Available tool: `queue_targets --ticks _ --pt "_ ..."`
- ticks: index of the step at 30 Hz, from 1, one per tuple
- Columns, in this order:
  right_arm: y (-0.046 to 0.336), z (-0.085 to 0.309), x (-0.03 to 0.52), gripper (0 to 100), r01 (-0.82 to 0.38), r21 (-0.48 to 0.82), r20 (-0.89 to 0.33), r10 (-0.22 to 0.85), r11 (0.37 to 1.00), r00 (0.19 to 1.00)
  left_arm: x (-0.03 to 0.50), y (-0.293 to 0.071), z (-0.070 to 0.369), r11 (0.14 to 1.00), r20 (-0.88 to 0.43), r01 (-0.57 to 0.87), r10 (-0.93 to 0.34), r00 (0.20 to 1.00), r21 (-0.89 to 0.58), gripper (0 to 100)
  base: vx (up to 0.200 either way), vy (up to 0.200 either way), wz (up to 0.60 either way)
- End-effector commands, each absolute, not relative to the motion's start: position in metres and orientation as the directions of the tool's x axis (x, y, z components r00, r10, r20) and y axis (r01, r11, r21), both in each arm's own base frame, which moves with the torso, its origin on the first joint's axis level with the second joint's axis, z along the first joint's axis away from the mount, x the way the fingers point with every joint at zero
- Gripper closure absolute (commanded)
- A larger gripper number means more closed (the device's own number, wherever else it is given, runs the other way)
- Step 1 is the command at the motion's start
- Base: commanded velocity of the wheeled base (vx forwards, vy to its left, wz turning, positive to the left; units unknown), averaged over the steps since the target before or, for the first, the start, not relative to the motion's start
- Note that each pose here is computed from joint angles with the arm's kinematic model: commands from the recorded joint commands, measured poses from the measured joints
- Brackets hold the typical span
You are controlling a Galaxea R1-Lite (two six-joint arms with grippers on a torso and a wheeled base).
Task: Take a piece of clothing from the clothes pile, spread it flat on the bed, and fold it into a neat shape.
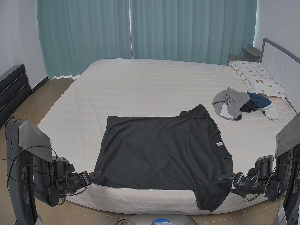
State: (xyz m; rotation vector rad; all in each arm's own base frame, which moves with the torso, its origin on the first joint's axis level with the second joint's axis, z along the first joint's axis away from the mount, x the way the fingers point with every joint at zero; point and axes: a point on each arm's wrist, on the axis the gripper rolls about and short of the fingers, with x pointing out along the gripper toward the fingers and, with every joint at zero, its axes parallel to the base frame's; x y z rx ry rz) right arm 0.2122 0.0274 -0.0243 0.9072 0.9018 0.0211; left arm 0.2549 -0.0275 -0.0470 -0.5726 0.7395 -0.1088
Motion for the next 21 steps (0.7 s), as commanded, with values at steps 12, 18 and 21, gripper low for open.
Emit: queue_targets --ticks 12,18,21 --pt "0.028 -0.025 0.208 0 0.351 0.679 -0.68 0.374 0.645 0.631 0.258 -0.028 -0.062 0.857 -0.628 -0.111 -0.274 0.729 -0.503 0 0.0 0.0 0.0" --pt "0.028 -0.025 0.207 0 0.352 0.679 -0.681 0.373 0.645 0.63 0.262 -0.035 -0.065 0.87 -0.626 -0.115 -0.248 0.739 -0.48 100 0.0 0.0 0.0" --pt "0.028 -0.025 0.207 0 0.351 0.678 -0.681 0.373 0.646 0.63 0.259 -0.035 -0.065 0.875 -0.636 -0.126 -0.234 0.735 -0.468 100 0.0 0.0 0.0"
